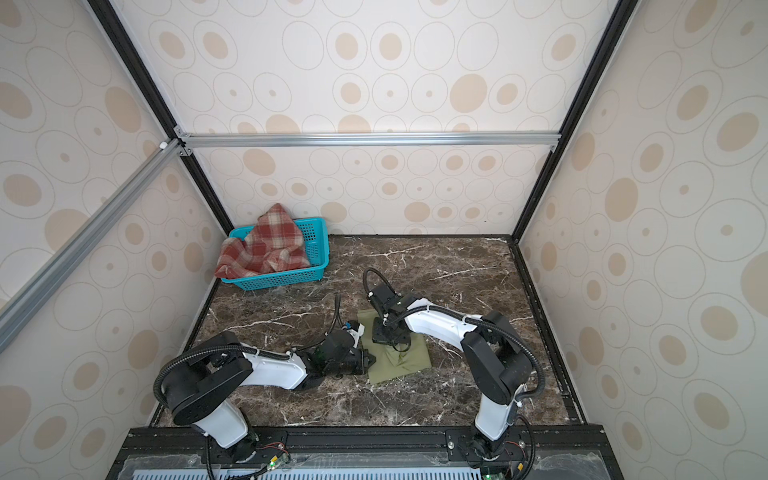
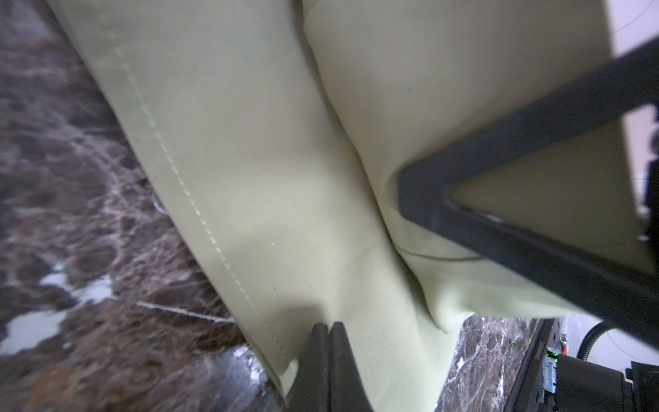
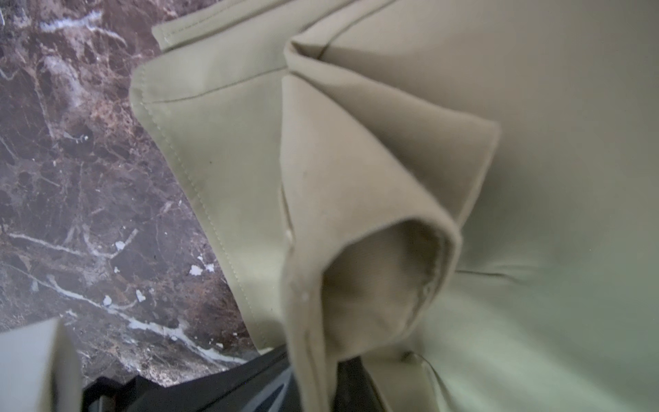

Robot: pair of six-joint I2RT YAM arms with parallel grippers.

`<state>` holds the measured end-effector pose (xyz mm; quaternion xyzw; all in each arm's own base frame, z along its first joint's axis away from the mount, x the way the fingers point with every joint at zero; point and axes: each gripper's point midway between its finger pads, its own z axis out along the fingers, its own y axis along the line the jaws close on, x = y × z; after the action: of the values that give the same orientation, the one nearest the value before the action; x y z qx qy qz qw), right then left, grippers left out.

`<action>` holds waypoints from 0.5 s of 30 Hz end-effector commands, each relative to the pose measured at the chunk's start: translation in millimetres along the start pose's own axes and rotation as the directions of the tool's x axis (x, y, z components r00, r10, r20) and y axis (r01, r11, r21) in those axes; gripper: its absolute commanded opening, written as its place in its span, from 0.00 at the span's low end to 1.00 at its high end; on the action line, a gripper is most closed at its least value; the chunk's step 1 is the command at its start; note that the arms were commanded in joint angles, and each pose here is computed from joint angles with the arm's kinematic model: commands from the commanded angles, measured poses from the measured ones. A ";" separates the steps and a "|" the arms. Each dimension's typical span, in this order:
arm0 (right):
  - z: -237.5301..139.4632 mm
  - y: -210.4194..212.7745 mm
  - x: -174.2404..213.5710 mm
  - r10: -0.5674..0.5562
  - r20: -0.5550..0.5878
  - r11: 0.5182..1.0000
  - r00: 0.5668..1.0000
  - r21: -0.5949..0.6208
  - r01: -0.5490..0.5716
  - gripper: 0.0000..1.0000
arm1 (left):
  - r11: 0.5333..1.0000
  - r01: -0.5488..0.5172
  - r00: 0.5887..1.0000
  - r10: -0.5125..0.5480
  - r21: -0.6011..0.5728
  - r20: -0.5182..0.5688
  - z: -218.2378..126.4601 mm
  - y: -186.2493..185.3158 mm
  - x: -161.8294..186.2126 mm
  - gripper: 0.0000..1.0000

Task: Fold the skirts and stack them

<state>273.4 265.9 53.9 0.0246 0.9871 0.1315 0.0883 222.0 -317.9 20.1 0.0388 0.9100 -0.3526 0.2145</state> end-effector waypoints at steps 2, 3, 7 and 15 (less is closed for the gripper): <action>7.9 6.6 4.1 0.017 -0.007 1.000 1.000 -0.018 -0.017 0.00 | 0.998 0.013 0.998 -0.017 -0.067 -0.058 -0.6 18.8 20.7 0.00; 8.9 6.2 4.2 0.018 -0.008 1.000 1.000 -0.016 -0.018 0.00 | 0.998 0.013 0.998 -0.017 -0.067 -0.059 -0.7 19.0 21.1 0.00; 11.0 5.5 7.3 0.014 -0.017 1.000 1.000 -0.012 -0.014 0.00 | 0.998 0.015 0.998 -0.019 -0.069 -0.058 -1.1 19.9 21.4 0.00; 12.7 5.5 11.2 0.001 -0.018 1.000 1.000 -0.008 -0.002 0.21 | 0.996 0.010 0.999 -0.014 -0.085 -0.039 -5.7 20.0 17.4 0.00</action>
<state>272.0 273.7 50.3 0.0250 0.9856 0.1417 0.0886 221.2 -316.1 20.6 0.0364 0.9101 -0.3518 0.2159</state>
